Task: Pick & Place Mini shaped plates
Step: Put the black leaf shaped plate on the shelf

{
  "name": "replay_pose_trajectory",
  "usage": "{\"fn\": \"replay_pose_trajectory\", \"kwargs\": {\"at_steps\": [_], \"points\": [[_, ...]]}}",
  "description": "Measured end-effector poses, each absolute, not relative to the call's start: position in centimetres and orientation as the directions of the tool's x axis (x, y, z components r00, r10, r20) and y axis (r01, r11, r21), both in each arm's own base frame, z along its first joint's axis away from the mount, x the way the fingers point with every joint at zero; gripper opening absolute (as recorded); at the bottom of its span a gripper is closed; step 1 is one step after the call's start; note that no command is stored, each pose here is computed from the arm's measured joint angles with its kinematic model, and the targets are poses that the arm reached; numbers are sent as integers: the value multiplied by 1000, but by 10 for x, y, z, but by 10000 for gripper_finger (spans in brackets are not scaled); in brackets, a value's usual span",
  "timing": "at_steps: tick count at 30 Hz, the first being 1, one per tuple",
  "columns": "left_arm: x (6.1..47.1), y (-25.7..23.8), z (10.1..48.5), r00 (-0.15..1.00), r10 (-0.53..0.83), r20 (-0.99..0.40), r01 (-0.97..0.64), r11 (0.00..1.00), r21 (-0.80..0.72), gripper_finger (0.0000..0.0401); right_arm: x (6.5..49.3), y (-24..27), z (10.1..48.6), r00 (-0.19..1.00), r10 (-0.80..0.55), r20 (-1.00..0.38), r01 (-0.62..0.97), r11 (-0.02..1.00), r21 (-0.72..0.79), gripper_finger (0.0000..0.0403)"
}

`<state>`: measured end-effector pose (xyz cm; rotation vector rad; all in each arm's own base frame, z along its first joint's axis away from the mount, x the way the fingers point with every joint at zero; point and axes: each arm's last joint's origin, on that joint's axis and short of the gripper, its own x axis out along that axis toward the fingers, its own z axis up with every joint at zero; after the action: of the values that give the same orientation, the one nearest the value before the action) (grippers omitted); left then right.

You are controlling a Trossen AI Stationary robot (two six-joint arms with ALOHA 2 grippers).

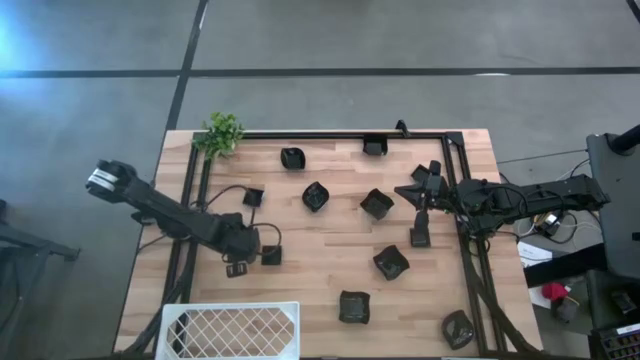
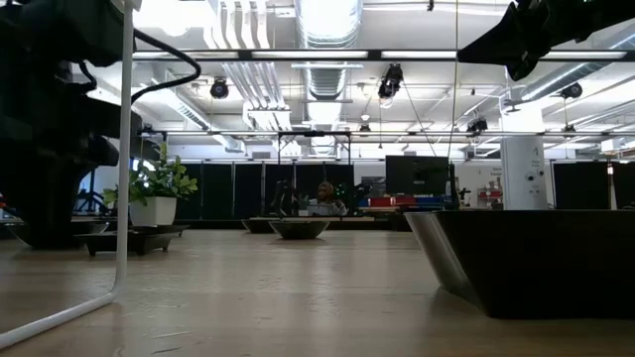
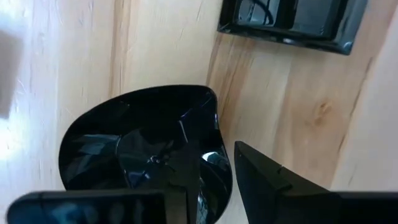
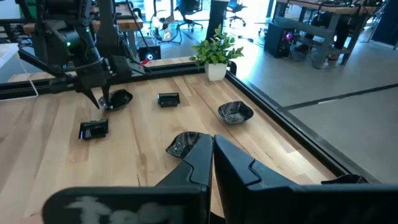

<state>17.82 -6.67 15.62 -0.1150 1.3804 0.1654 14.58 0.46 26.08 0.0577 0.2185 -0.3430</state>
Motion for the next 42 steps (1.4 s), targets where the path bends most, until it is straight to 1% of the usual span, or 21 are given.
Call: {"fn": "replay_pose_trajectory", "kwargs": {"at_steps": [6, 8, 10, 14, 15, 21, 26, 29, 35, 42], "points": [[179, -67, 152, 160, 57, -985, -181, 983, 28, 94, 146, 5, 261, 918, -327, -222, 340, 940, 19, 13], [179, -67, 152, 155, 59, -986, -175, 984, 31, 86, 146, 5, 261, 919, -327, -222, 340, 940, 20, 13], [180, -67, 151, 153, 61, -986, -175, 984, 33, 69, 146, 5, 261, 919, -327, -222, 340, 940, 20, 13], [179, -67, 152, 155, 64, -986, -175, 984, 37, 15, 146, 5, 261, 919, -327, -222, 340, 940, 21, 13], [179, -67, 152, 158, 65, -985, -176, 984, 36, 9, 146, 5, 261, 918, -327, -222, 340, 940, 21, 13], [180, -67, 159, 149, 64, -987, -176, 984, 38, 1, 146, 5, 261, 919, -327, -222, 340, 940, 21, 13], [184, -69, 182, 121, 105, -987, -180, 980, 83, 0, 146, 5, 261, 919, -327, -222, 340, 940, 21, 13], [187, -72, 199, 124, 130, -984, -178, 978, 107, 0, 146, 5, 261, 919, -327, -222, 340, 940, 21, 13], [189, -85, 229, 171, 184, -968, -171, 973, 155, 0, 146, 5, 261, 919, -327, -222, 340, 940, 21, 13], [182, -103, 260, 204, 193, -960, -172, 972, 158, 0, 146, 5, 261, 919, -327, -222, 339, 941, 18, 13]]}}
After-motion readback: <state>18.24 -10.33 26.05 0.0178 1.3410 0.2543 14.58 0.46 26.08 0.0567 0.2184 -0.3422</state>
